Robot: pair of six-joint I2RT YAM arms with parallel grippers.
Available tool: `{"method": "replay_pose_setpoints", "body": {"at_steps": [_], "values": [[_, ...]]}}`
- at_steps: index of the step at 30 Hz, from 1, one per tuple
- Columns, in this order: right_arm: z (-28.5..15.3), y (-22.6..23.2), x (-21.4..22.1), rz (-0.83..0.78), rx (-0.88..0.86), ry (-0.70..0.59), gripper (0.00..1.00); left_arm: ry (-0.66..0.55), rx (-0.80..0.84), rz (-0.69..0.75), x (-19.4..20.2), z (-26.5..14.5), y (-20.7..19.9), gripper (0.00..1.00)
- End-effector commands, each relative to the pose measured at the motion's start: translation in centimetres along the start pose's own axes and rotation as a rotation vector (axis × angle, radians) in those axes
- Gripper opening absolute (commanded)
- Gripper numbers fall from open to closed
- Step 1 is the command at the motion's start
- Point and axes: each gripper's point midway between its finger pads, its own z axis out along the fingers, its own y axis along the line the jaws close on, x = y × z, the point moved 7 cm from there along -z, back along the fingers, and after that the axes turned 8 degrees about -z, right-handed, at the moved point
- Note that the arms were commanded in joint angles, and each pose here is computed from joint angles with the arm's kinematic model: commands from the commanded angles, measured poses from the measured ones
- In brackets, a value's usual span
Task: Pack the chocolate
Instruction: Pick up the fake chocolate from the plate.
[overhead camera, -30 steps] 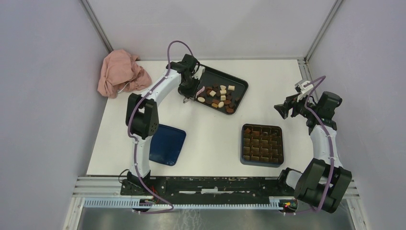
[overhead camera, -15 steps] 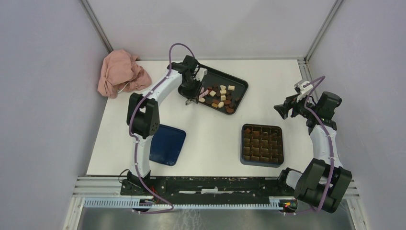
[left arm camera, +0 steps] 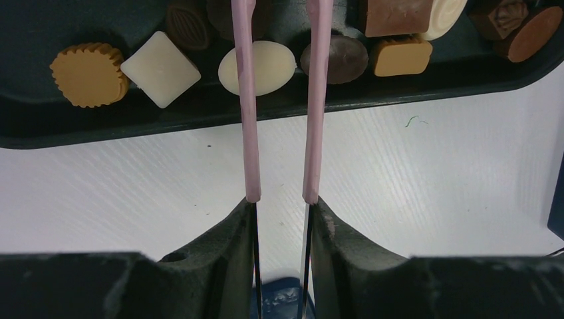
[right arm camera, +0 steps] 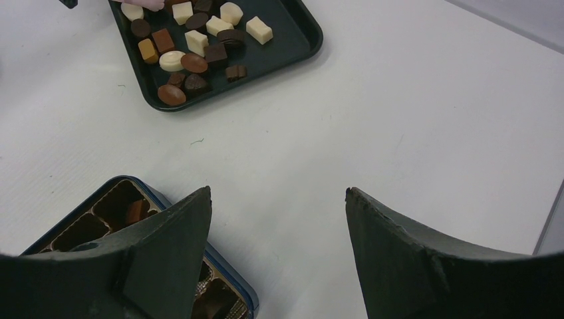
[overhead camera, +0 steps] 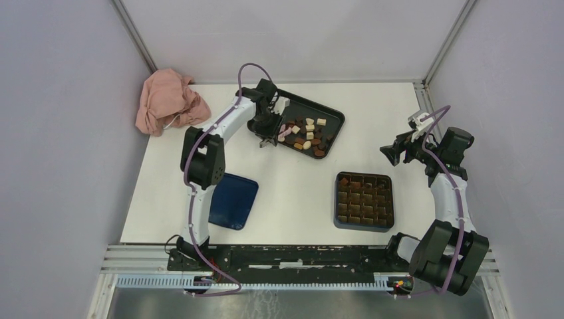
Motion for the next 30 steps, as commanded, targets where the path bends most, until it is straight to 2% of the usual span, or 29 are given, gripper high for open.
{"method": "replay_pose_setpoints", "body": {"at_steps": [1, 30], "values": [[0.0, -0.4, -1.2, -0.05, -0.011, -0.032, 0.79, -0.024, 0.024, 0.034, -1.0, -0.5, -0.4, 0.38], [-0.1, -0.4, -1.3, -0.059, -0.015, -0.026, 0.79, 0.004, 0.008, 0.017, -1.9, 0.7, -0.4, 0.35]]}}
